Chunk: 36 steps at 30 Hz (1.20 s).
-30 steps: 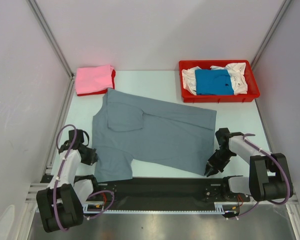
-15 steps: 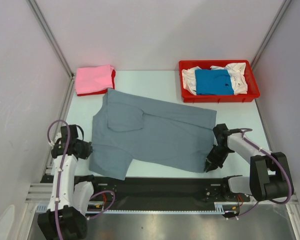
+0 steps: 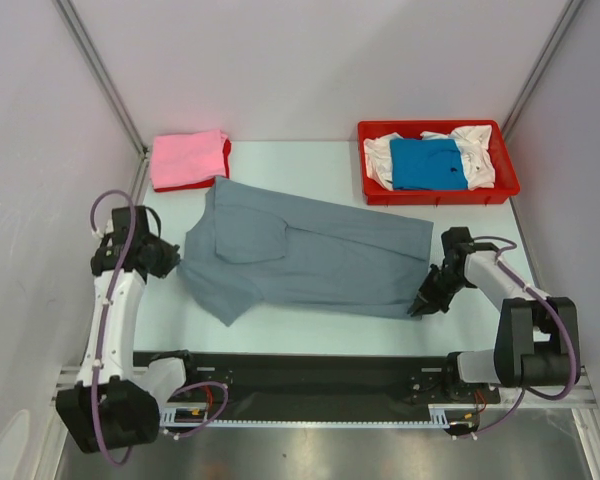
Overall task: Fold and stack the t-shirts
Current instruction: Fold the tshirt
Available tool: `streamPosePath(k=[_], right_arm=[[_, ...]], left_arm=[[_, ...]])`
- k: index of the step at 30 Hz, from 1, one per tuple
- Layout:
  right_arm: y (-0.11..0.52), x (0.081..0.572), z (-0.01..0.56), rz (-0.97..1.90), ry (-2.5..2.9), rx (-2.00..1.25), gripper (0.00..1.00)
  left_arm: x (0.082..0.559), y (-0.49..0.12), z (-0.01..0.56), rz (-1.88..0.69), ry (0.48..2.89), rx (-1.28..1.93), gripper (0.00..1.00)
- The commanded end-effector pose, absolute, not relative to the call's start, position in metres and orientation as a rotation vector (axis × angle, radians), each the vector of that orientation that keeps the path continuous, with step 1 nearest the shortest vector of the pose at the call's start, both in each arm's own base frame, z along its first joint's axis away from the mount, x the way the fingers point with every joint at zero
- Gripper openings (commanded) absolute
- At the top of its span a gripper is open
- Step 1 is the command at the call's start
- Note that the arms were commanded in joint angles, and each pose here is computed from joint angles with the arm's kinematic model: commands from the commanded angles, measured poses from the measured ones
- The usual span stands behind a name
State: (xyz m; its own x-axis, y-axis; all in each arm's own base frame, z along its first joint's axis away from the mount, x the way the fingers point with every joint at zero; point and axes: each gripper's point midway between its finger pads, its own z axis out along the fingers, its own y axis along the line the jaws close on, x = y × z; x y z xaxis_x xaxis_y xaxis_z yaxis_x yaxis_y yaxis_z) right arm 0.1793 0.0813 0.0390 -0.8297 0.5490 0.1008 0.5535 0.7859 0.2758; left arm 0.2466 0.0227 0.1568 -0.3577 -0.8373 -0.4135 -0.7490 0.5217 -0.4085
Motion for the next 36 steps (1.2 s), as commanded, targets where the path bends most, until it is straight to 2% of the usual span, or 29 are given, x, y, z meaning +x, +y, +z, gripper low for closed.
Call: streamPosePath(k=[1,10,24,36], right_arm=[[0.082,0.189,0.045,-0.56,-2.973,-0.887,0.0],[0.057,0.221,0.062,-0.618,-3.011,-0.962,0.0],[0.03,0.289,0.074,-0.639,-3.096,-0.95,0.0],[0.026,0.305,0.051,-0.642,-3.052,-0.939,0.0]], left_arm=[[0.283,0.023,0.187,-0.204,2.148,-1.117,0.0],[0.338,-0.006,0.169,-0.282,2.269,-0.928,0.0],[0.406,-0.029,0.17,-0.339,2.316,-0.734,0.0],[0.455,-0.039,0.172,-0.411,2.304,-0.693,0.0]])
